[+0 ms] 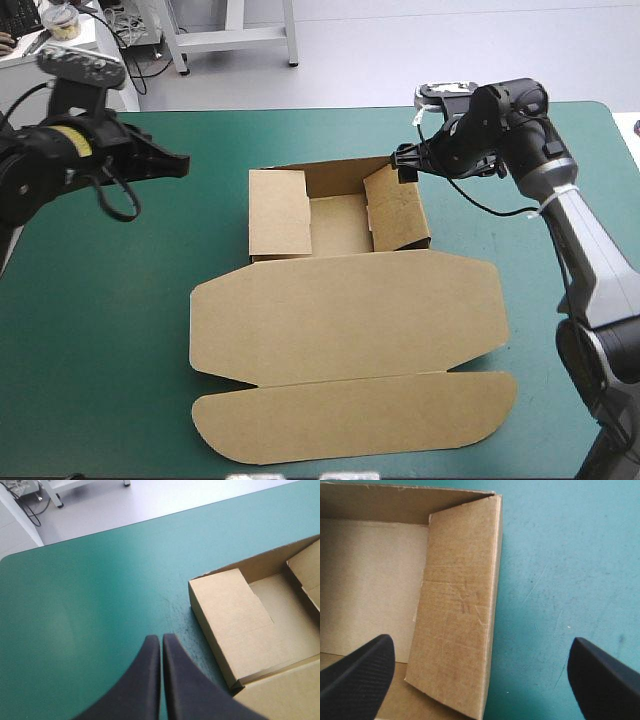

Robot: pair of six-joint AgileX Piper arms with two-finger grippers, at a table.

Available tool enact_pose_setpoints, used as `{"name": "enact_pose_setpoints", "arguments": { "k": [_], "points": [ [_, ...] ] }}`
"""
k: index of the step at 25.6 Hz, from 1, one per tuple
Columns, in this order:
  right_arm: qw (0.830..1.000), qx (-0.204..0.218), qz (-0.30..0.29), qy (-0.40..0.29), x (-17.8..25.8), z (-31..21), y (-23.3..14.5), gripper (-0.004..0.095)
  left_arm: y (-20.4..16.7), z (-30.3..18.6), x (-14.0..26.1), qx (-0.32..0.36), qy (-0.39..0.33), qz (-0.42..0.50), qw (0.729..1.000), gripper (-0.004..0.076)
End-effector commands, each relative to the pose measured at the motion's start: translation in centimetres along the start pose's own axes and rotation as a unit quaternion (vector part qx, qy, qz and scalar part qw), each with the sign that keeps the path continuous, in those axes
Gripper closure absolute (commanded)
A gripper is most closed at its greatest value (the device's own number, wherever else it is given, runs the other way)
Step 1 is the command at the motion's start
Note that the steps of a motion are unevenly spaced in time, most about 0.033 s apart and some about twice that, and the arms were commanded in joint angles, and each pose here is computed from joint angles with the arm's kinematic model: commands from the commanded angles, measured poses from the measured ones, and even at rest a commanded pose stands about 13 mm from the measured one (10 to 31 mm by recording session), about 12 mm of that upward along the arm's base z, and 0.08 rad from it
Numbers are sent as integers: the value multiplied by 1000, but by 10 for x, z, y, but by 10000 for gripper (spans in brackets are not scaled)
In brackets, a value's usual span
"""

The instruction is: Fold the box

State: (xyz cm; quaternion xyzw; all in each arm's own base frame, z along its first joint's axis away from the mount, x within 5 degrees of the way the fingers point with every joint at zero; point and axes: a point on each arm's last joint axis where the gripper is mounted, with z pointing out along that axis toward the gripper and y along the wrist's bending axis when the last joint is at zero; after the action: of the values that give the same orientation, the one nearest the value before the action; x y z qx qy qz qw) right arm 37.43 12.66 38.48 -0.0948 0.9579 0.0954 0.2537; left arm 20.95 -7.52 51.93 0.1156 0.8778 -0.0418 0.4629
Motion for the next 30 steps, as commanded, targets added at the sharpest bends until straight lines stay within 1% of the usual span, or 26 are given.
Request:
{"name": "enact_pose_setpoints", "arguments": {
  "k": [1,6,9,12,16,17,23,25,27,28,29,30],
  "points": [
    [1000,-2,-2,-1,-3,0,-1,45,11,-45,20,-12,-24,-3,1000,727],
    [999,-11,2,36,-3,35,-2,45,15,-62,64,-9,-17,-2,1000,728],
    [998,-17,2,53,-2,51,0,45,18,-71,94,-6,-38,-6,999,728],
    [998,-16,2,65,-2,63,0,45,20,-72,125,0,-43,-10,999,728],
    [997,-16,-4,77,0,73,2,45,22,-72,163,0,-30,-8,1000,728],
    [996,-16,-5,83,1,79,3,45,23,-72,179,0,-28,-8,1000,728],
    [995,-19,-15,99,4,93,10,45,26,-77,207,0,-36,-9,999,728],
    [995,-18,-21,99,5,93,14,51,26,-84,211,11,-55,-15,998,728],
    [995,-13,-21,99,5,93,14,186,26,-90,212,14,-75,-17,997,728],
    [995,-16,-19,99,5,93,15,391,27,-91,213,14,-78,-17,997,728],
    [995,-18,-19,99,5,93,16,543,27,-91,213,14,-79,-17,997,728],
    [994,-23,-30,99,5,93,17,867,27,-91,213,14,-79,-17,997,728]
  ]
}}
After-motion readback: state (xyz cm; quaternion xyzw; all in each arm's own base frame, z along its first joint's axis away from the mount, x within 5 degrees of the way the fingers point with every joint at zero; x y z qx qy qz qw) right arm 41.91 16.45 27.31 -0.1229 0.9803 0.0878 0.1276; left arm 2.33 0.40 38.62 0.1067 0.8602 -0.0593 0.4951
